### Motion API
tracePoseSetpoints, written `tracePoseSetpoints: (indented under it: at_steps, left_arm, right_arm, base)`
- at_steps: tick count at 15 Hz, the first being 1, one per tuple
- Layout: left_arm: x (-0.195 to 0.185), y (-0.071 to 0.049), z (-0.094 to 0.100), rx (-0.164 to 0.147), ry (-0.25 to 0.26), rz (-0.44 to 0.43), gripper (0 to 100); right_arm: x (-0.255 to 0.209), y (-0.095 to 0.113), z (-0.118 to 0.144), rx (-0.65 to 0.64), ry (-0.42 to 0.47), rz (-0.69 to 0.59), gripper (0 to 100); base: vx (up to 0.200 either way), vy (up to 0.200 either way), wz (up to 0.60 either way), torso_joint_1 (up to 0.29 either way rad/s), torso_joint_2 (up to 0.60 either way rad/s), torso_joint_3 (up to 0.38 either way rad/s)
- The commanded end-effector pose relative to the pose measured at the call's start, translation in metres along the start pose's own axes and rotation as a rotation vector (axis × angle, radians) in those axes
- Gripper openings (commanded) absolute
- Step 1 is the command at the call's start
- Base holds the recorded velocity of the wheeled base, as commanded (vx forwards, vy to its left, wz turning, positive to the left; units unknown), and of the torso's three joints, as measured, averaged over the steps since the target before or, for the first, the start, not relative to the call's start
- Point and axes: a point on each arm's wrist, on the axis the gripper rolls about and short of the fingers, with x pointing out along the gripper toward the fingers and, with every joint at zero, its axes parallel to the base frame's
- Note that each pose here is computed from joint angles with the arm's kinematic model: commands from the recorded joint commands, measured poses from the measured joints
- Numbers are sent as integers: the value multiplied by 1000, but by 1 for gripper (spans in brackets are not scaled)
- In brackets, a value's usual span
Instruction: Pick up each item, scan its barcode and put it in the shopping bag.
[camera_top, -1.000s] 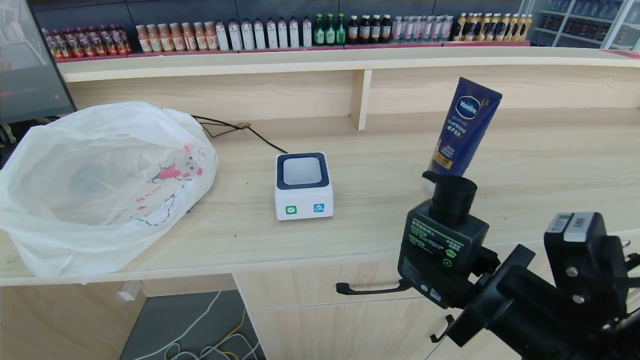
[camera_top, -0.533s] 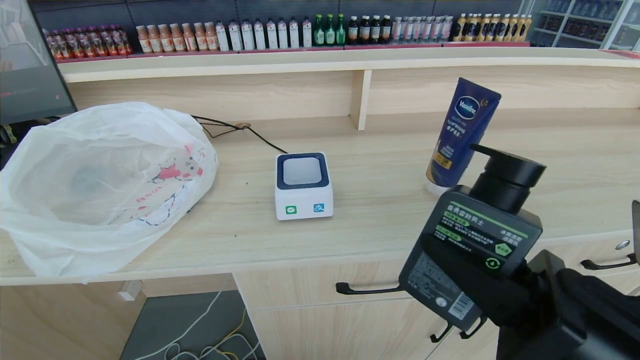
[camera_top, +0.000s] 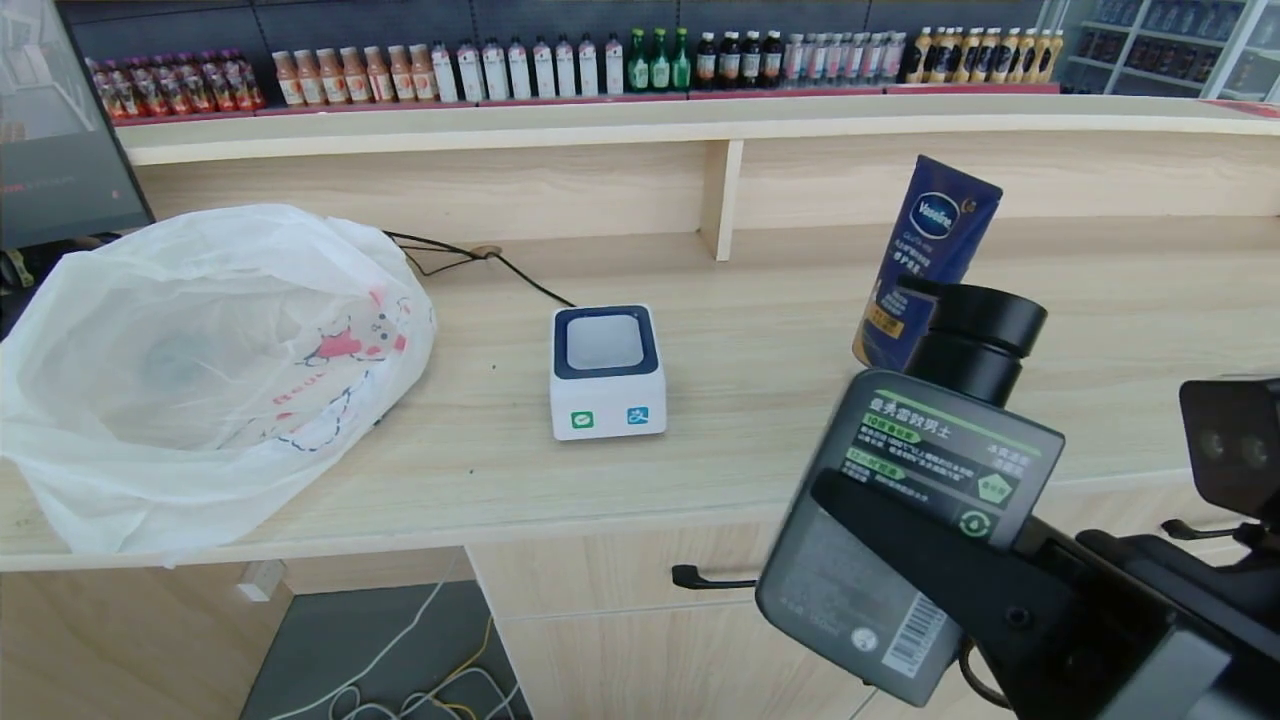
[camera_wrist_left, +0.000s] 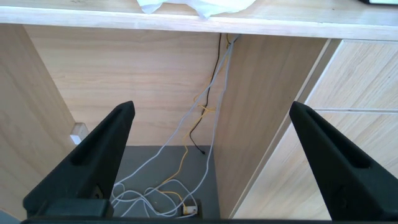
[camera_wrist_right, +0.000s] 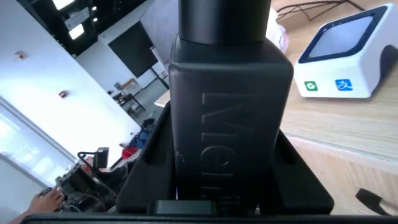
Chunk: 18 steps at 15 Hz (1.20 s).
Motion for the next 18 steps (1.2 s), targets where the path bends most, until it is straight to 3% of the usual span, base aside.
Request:
tracePoseSetpoints:
  at_steps: [1,3,6,18]
  left_arm:
    - [0,0,0,0,0,0,100]
    - [0,0,0,0,0,0,100]
    - [0,0,0,0,0,0,100]
    - [0,0,0,0,0,2,100]
  right_arm:
    - [3,1,-1,20,22,36,0]
    - [9,0,-4,55,52,69,0]
    - [24,9,11,182,-14,115,0]
    - [27,10,13,230,-23,125,0]
  base:
    - [0,0,0,0,0,0]
    - [0,0,0,0,0,0]
    - [0,0,0,0,0,0]
    - [0,0,0,0,0,0]
